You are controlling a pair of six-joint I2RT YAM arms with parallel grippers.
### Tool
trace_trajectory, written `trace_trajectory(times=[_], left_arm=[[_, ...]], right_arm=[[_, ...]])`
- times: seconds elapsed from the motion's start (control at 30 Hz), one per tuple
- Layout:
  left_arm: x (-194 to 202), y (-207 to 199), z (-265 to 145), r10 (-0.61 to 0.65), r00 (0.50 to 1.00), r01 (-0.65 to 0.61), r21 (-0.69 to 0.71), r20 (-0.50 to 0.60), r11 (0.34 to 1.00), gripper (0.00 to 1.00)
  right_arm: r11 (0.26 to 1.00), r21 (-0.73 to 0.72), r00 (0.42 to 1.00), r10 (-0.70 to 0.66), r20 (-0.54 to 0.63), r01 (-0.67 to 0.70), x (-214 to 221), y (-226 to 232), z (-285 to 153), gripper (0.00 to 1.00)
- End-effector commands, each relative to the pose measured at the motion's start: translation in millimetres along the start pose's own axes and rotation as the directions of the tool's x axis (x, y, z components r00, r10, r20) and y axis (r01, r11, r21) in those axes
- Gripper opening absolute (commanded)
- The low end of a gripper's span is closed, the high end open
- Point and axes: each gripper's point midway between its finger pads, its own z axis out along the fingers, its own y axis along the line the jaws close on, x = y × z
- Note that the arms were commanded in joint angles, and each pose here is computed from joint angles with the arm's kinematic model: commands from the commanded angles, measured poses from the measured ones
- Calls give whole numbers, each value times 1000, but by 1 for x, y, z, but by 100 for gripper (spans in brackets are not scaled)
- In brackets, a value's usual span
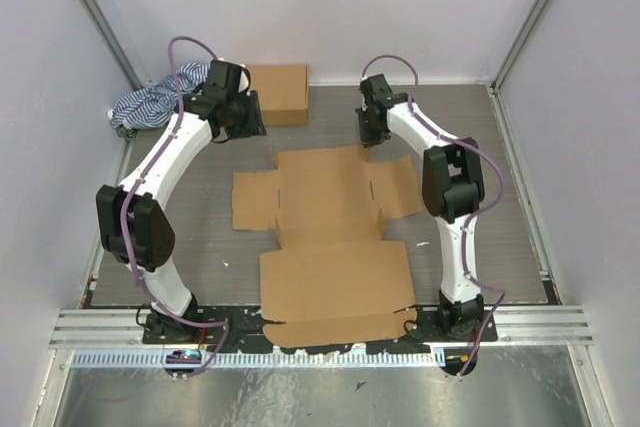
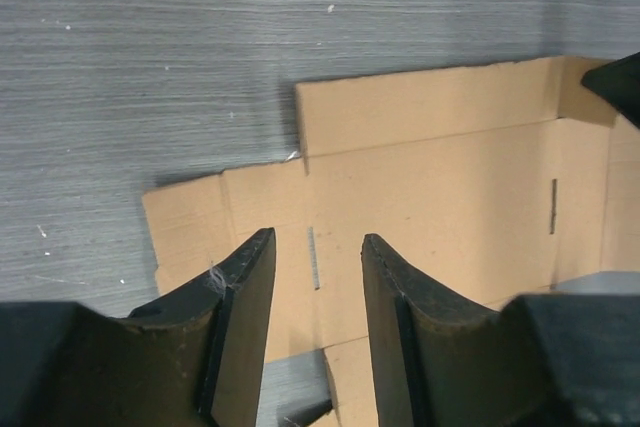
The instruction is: Fold the paper box
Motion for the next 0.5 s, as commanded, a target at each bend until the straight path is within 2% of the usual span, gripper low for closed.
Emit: trace_trajectory(times=[0.0, 0.17, 0.33, 0.47], left_arm=[[-26, -26, -43, 83, 994, -90, 103, 70, 991, 49], [-45, -52, -67, 136, 983, -160, 216, 125, 963, 54], [-59, -86, -87, 169, 968, -227, 367, 185, 902, 57], [-47, -111, -100, 252, 944, -325, 461, 214, 826, 59]], right_arm=[[985, -171, 960, 25, 278, 24, -51, 34, -80, 1], [956, -286, 897, 73, 436, 61, -51, 49, -137, 1], [931, -331, 802, 77, 593, 155, -35, 61, -184, 1], [907, -362, 773, 71, 631, 213, -20, 70, -208, 1]])
